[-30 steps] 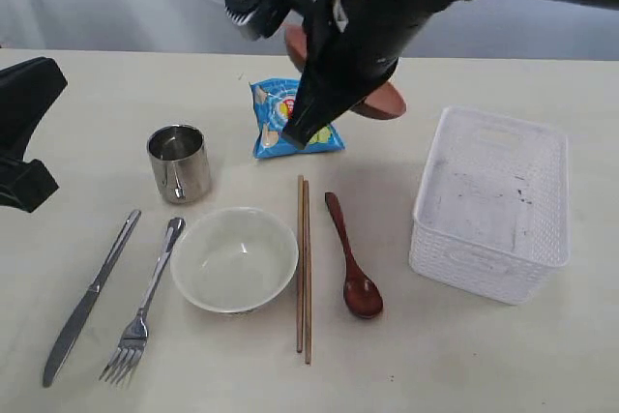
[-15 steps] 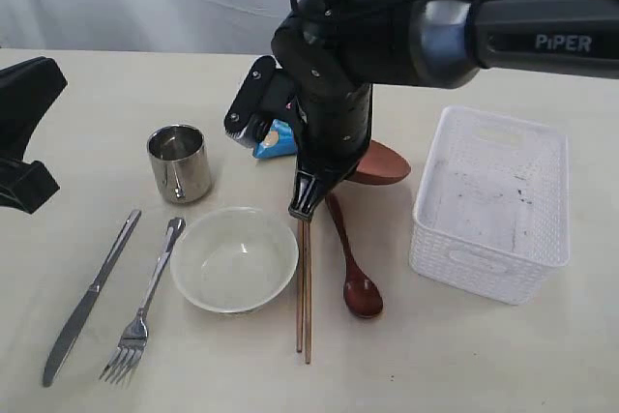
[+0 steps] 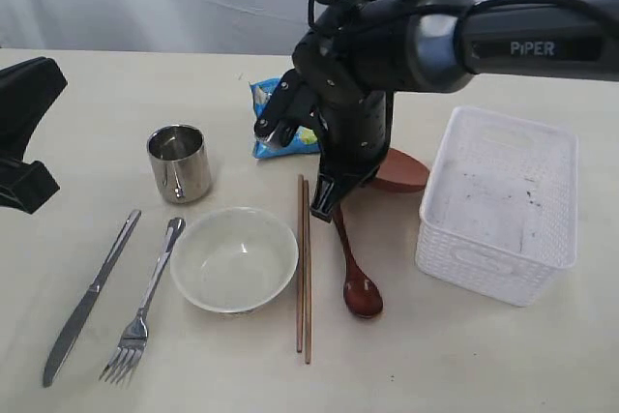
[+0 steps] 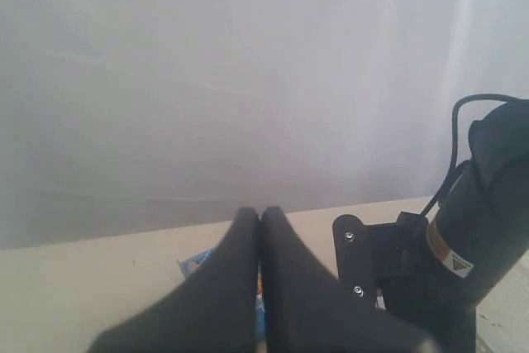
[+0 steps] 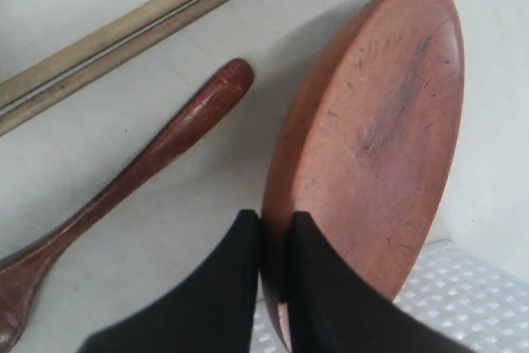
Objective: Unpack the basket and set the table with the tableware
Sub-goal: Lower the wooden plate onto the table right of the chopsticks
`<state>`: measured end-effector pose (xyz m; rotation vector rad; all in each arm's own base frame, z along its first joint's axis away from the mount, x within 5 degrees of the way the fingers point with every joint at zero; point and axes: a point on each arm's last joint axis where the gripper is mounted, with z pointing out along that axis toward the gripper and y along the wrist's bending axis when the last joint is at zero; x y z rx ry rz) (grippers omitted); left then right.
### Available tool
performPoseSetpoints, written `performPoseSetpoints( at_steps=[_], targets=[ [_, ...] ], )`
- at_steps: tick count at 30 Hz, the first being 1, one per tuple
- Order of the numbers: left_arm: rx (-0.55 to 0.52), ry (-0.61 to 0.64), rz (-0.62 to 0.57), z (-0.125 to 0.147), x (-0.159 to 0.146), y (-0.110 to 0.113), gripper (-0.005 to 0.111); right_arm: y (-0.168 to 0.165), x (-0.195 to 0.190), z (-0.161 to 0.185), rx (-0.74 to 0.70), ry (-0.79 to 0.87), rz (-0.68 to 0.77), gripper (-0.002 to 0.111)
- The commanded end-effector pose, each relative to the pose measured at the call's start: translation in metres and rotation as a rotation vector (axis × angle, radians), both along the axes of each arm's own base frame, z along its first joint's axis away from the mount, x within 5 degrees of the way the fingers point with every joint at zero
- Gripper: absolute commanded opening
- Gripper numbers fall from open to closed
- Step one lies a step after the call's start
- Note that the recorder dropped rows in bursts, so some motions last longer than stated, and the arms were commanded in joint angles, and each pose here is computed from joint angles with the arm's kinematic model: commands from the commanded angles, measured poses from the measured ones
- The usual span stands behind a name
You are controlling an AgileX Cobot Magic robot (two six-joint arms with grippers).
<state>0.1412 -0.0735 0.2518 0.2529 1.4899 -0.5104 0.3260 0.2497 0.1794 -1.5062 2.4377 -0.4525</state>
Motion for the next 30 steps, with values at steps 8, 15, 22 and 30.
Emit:
performPoseSetpoints(
  at_steps=[8,15,22,30],
  targets=[
    [0.007,-0.004,-0.004,-0.001,-0.001,0.0,0.0,0.0,0.008,-0.02,-0.032,0.011,0.003,0.0],
    [0.007,-0.004,-0.004,-0.001,-0.001,0.0,0.0,0.006,0.013,-0.024,0.013,-0.037,0.052,0.0],
    [0.007,-0.004,-0.004,-0.001,-0.001,0.0,0.0,0.011,0.016,-0.023,0.049,-0.066,0.103,0.0],
    [0.01,-0.006,-0.003,-0.001,-0.001,0.0,0.0,0.015,0.021,-0.026,0.075,-0.093,0.167,0.0]
  ],
)
